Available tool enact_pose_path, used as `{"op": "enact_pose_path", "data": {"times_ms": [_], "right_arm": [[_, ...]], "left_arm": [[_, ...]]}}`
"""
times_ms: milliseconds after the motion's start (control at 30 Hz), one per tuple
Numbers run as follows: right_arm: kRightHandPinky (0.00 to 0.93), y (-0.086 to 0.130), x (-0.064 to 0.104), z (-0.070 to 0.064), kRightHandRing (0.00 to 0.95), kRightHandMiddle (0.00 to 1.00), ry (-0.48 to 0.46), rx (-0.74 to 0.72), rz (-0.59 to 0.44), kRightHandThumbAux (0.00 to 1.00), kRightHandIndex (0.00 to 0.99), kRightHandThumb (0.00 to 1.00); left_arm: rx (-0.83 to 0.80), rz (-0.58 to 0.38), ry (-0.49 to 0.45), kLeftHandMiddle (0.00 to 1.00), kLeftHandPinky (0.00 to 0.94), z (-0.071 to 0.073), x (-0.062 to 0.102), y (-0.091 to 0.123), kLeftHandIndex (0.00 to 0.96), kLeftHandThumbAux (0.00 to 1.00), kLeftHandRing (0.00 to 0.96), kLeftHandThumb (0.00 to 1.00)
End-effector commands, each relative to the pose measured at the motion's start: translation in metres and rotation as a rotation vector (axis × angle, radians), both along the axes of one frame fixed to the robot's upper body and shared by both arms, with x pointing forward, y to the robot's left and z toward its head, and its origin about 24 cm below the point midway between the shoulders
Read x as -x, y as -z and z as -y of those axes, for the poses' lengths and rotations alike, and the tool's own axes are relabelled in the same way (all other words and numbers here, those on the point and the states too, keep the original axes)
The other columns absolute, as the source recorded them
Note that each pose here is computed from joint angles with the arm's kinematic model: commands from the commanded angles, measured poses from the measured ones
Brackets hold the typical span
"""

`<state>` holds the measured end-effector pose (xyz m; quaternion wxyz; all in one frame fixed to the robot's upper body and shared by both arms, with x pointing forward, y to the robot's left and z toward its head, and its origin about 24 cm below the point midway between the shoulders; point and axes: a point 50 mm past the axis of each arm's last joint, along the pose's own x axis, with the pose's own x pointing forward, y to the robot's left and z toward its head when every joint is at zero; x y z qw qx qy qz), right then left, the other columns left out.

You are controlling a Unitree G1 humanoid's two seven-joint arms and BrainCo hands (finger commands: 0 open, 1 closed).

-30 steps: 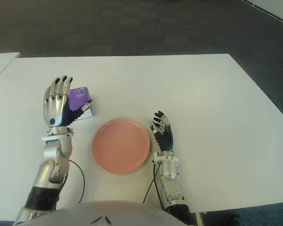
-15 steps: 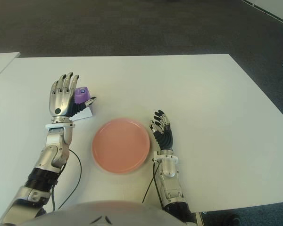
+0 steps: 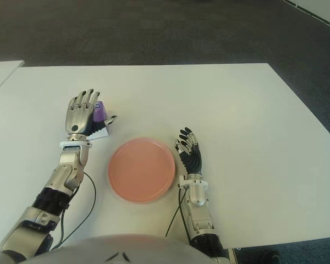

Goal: Put the tissue paper into the plate.

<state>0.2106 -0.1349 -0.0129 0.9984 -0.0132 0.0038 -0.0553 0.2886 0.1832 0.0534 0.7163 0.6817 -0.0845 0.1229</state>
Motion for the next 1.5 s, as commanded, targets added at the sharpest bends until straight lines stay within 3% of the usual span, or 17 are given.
{"op": "enact_pose_path", "data": {"times_ms": [33,400,1000,1500], "right_arm": [[0.233,0.030,0.018,0.000,0.212,0.223,0.020,-0.015,-0.161,0.650,0.127,0.347],[0.246,0.031,0.019,0.001,0.227,0.228,0.020,-0.014,-0.162,0.673,0.129,0.339],[0.228,0.031,0.016,0.000,0.217,0.218,0.033,-0.014,-0.136,0.617,0.143,0.358],[0.259,0.031,0.014,0.000,0.238,0.230,0.044,-0.013,-0.135,0.616,0.155,0.362]], "left_arm": [[-0.019,-0.009,0.002,0.000,0.000,-0.003,-0.003,0.004,0.021,0.247,0.000,0.216],[-0.029,-0.012,0.005,0.000,0.000,-0.005,-0.001,0.009,0.004,0.247,0.000,0.208],[-0.052,-0.049,0.005,0.000,0.000,-0.011,0.001,0.015,0.000,0.220,0.000,0.209],[-0.043,-0.052,0.007,0.000,0.000,-0.017,0.006,0.016,0.002,0.245,0.000,0.264]]}}
